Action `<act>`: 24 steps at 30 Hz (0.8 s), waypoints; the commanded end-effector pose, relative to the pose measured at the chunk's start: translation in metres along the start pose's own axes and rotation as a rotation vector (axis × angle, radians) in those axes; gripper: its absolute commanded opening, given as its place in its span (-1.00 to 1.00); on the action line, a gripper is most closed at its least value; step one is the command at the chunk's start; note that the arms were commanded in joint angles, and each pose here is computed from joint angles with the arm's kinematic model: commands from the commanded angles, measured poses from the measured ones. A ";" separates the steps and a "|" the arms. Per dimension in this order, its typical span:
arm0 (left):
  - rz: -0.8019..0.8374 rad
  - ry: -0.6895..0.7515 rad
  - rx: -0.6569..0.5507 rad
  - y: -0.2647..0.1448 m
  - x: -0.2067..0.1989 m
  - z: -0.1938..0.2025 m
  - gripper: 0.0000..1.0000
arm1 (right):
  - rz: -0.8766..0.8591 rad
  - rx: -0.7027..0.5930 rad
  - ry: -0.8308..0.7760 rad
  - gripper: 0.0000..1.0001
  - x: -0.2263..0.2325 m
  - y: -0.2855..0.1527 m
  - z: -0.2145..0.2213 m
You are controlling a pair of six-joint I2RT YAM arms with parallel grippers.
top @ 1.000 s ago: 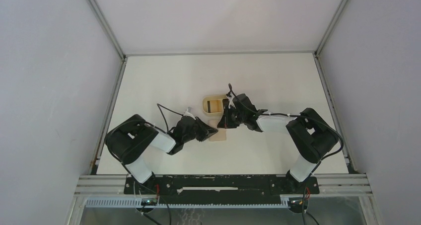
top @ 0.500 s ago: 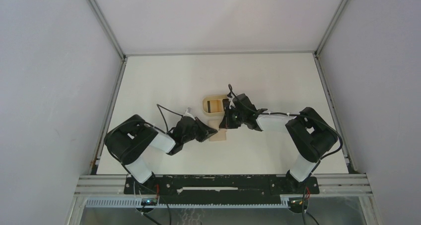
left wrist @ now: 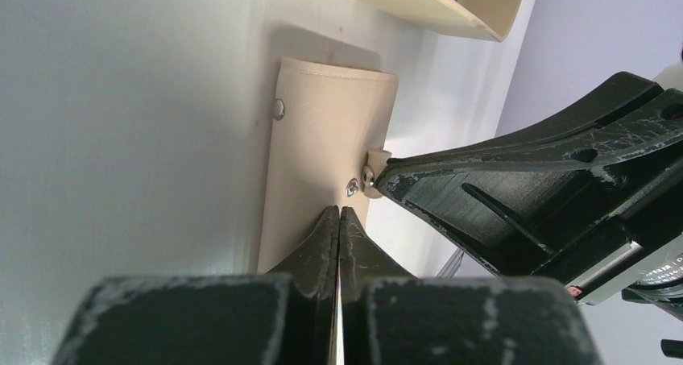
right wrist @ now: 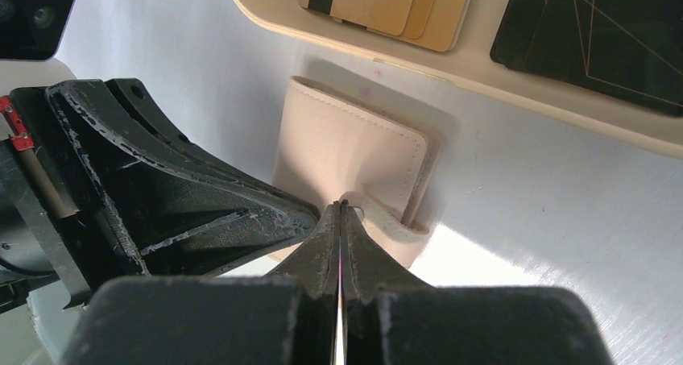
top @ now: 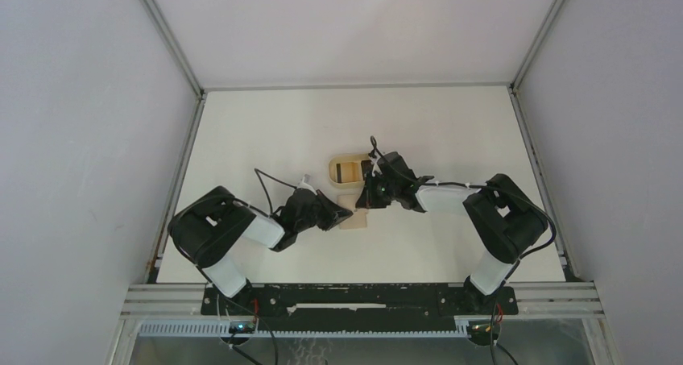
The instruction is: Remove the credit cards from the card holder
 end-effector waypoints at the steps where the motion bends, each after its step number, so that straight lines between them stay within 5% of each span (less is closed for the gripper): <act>1: -0.043 0.037 -0.009 -0.001 0.007 -0.002 -1.00 | -0.050 -0.041 -0.040 -1.00 0.021 -0.001 -0.015; 24: -0.057 0.036 -0.017 -0.005 0.013 -0.004 -1.00 | 0.044 0.018 -0.045 -1.00 -0.003 0.014 0.003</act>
Point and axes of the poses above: each gripper's point midway between its finger pads, its own y axis out along the fingers, its own x axis along the line the jaws close on, z = x × y, the point moved 3 cm from there along -y, back along the fingers, and after that the axes turned 10 degrees about y, right-handed, at the moved point
